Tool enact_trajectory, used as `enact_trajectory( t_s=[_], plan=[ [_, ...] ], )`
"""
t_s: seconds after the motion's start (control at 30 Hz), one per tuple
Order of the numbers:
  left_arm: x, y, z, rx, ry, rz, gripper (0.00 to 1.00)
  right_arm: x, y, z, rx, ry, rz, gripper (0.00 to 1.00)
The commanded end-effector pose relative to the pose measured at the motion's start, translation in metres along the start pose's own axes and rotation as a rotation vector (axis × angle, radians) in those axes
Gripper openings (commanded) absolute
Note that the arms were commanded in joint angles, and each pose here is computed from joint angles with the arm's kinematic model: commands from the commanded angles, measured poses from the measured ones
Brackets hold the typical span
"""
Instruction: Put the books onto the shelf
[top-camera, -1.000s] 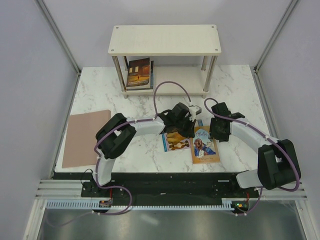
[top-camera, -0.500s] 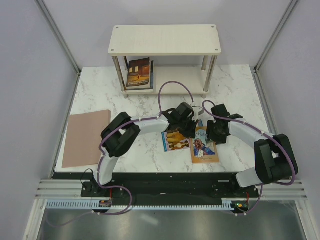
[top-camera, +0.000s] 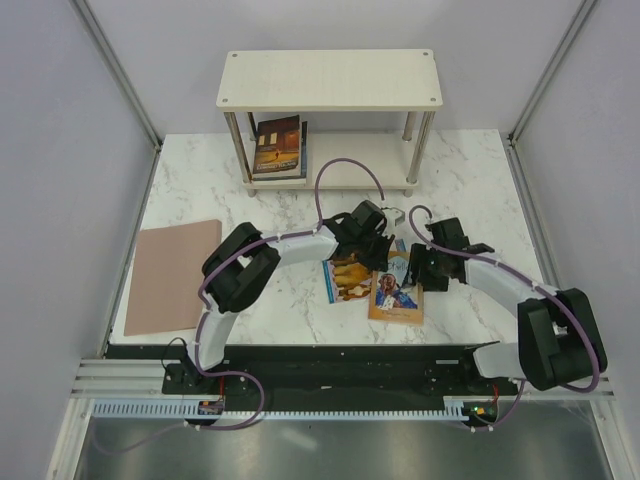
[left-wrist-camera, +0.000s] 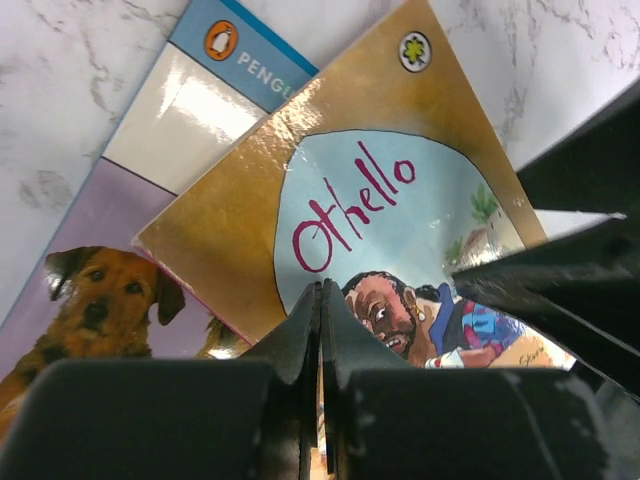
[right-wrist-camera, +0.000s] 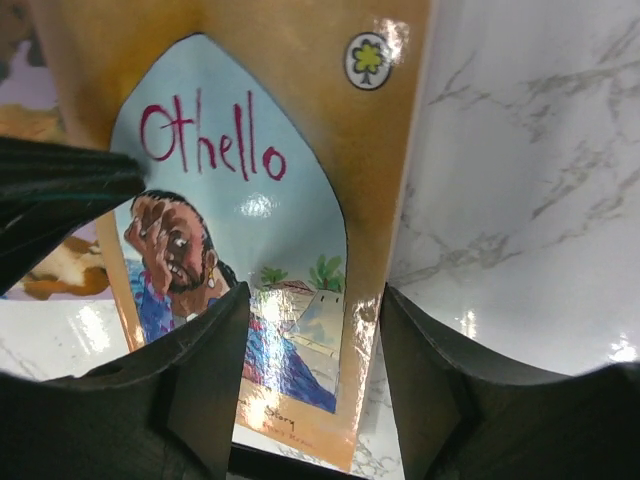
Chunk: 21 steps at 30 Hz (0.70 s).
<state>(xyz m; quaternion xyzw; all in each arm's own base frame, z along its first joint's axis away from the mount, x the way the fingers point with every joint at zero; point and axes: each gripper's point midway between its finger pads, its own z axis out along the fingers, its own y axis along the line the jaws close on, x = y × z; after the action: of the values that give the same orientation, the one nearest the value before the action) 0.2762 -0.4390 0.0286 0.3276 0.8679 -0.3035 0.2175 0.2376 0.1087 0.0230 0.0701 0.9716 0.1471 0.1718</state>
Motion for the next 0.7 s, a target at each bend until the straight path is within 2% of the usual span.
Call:
enact_trajectory(
  t_s=[0.0, 0.07, 0.27, 0.4, 0.53, 0.63, 0.67],
  plan=[
    [0.051, 0.033, 0.011, -0.121, 0.153, 0.005, 0.02, -0.039, 0.064, -0.03, -0.314, -0.203, -0.057, 0.62],
    [0.05, 0.035, 0.01, -0.123, 0.152, 0.003, 0.02, -0.049, 0.071, -0.041, -0.344, -0.273, -0.063, 0.63],
    [0.051, 0.035, 0.011, -0.116, 0.157, 0.003, 0.02, -0.053, 0.074, -0.043, -0.388, -0.342, -0.03, 0.63],
    [0.053, 0.036, 0.01, -0.119, 0.163, 0.003, 0.02, -0.049, 0.07, -0.029, -0.374, -0.311, -0.003, 0.63],
    [0.052, 0.035, 0.008, -0.123, 0.161, 0.007, 0.02, -0.039, 0.063, -0.006, -0.337, -0.221, 0.022, 0.62],
    [0.047, 0.038, 0.001, -0.151, 0.141, 0.013, 0.02, -0.036, 0.066, 0.002, -0.354, -0.183, 0.02, 0.54],
    [0.047, 0.043, -0.002, -0.178, 0.136, 0.015, 0.02, -0.037, 0.067, 0.003, -0.36, -0.183, 0.017, 0.38]
  ],
)
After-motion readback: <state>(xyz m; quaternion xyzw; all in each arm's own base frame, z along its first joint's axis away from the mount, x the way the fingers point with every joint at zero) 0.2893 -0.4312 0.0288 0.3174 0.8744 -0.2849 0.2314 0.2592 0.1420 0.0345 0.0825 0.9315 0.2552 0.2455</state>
